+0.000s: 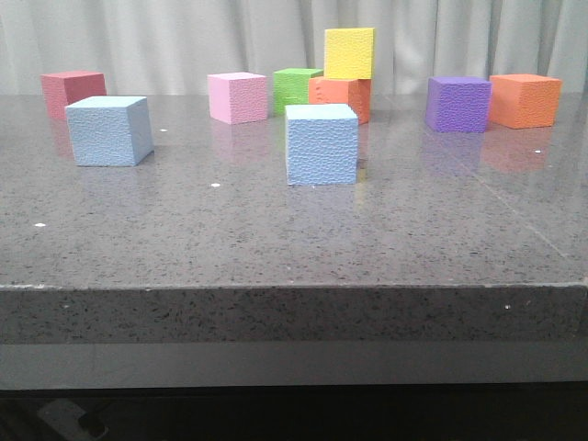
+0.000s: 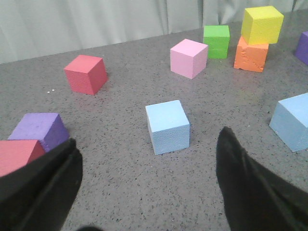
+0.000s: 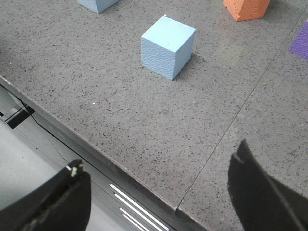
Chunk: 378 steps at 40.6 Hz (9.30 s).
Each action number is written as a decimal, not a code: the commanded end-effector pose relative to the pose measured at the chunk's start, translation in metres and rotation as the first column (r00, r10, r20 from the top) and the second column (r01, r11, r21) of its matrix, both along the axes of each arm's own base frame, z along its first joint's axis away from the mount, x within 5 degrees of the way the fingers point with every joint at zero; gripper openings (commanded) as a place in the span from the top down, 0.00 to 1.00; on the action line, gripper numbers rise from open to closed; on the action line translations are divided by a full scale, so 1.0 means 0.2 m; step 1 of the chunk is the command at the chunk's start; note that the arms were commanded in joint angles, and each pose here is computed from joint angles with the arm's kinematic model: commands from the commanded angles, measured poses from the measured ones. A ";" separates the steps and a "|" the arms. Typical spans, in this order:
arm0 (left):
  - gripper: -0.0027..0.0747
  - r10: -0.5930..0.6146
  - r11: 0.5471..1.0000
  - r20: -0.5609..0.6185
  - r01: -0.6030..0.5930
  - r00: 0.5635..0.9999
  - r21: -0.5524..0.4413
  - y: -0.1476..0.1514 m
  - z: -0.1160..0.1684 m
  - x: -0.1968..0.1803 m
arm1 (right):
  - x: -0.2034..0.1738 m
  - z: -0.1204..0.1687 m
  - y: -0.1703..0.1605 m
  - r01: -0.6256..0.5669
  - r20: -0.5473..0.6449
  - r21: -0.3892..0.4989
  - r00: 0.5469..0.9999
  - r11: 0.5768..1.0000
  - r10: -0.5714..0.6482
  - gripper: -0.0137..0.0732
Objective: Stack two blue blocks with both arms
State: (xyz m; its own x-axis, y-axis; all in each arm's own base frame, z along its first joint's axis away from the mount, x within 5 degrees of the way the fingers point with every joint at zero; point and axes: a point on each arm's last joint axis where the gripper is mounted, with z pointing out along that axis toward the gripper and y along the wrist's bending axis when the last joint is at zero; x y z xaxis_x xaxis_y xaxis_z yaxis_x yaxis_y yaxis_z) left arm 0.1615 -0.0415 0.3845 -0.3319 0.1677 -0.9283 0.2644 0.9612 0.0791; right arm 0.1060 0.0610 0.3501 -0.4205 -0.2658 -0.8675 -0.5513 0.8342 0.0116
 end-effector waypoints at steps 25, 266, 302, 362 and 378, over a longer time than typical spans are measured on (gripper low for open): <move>0.19 0.008 0.994 -0.347 0.031 0.938 0.108 -0.32 -0.05 1.02 | 0.01 0.07 0.00 0.013 0.073 0.040 0.997 0.999 -0.016 0.16; 0.98 -0.404 0.902 -0.377 0.432 0.833 -0.012 -0.24 -0.10 -0.25 | 0.00 0.05 0.00 0.003 0.035 0.021 0.999 1.000 -0.004 0.99; 0.99 0.143 0.985 0.403 -0.092 0.904 -0.145 0.17 -0.52 -0.57 | 0.00 0.05 0.00 0.003 0.034 0.021 0.999 1.000 -0.004 0.99; 0.99 0.238 0.950 0.473 -0.102 0.848 -0.295 0.19 -0.82 -0.54 | 0.00 0.05 0.00 0.003 0.034 0.021 0.999 1.000 -0.004 0.99; 0.99 0.238 0.950 0.474 -0.101 0.848 -0.296 0.19 -0.82 -0.54 | 0.00 0.05 0.00 0.003 0.034 0.021 0.999 1.000 -0.004 0.99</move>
State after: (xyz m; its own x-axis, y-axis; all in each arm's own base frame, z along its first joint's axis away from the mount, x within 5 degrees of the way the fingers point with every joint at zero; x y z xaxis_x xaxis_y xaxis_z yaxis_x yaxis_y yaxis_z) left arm 0.0559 -0.0035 0.2113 0.0797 -0.0905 -0.9927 0.0688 0.9940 -0.0851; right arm 0.1037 0.0608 0.3468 -0.4509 -0.2862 -0.8454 -0.5597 0.8285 0.0180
